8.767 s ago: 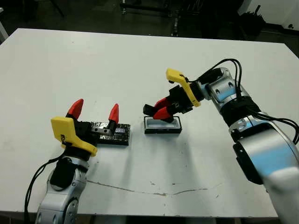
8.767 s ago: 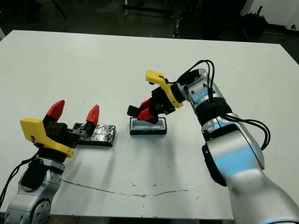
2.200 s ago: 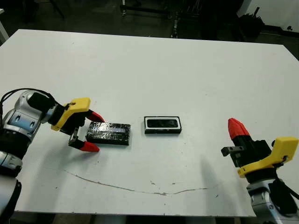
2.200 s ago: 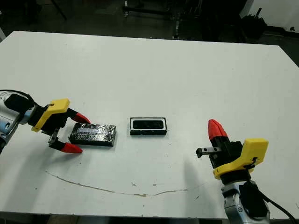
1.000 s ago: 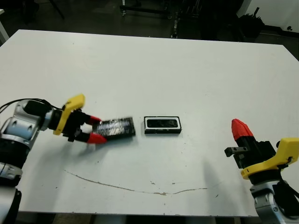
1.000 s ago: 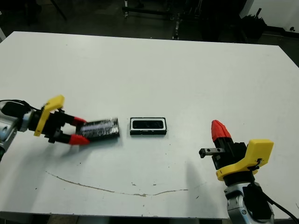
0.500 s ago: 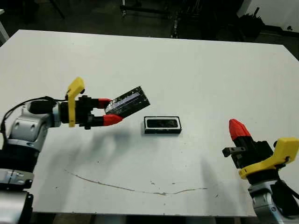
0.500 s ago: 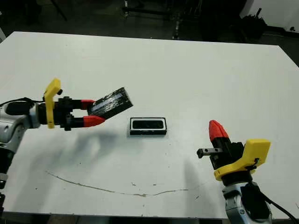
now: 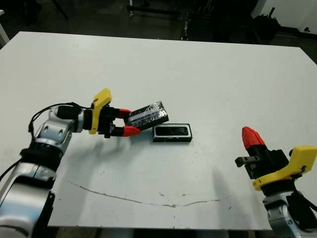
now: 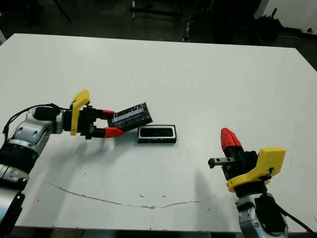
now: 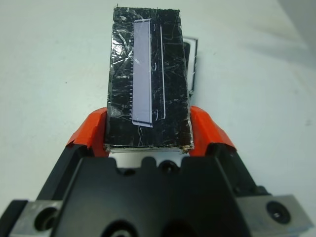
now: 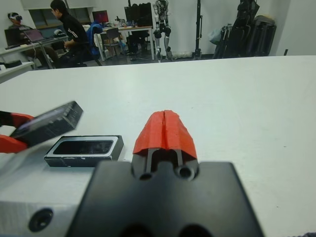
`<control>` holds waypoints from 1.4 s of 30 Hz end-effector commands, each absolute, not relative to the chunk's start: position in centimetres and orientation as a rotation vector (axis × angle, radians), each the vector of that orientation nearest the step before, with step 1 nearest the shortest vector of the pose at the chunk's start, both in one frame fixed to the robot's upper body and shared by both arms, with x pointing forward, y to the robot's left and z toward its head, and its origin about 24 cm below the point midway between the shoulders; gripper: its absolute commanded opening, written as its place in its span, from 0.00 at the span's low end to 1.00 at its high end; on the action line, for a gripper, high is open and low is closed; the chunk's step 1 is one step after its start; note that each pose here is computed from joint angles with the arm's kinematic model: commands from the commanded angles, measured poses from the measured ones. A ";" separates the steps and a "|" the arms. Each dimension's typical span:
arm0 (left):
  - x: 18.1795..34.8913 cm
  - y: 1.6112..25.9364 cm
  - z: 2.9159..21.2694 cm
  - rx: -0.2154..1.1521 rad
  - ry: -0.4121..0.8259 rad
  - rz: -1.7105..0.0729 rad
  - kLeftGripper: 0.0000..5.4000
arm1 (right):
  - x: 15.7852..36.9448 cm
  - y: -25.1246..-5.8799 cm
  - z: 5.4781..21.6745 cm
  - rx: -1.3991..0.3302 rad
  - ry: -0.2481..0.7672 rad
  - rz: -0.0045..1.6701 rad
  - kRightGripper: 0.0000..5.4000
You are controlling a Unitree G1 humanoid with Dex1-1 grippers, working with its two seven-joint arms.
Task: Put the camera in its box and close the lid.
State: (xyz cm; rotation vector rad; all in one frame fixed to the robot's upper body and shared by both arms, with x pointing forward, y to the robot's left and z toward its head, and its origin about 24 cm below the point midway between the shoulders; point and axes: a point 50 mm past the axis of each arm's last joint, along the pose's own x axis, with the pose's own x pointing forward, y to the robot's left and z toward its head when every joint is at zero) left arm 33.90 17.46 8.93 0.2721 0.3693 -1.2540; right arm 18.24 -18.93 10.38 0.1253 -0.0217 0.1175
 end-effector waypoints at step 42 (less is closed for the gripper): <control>33.1 13.2 7.0 0.500 0.398 -1.379 0.59 | 18.0 -19.3 10.3 0.110 0.010 0.100 0.00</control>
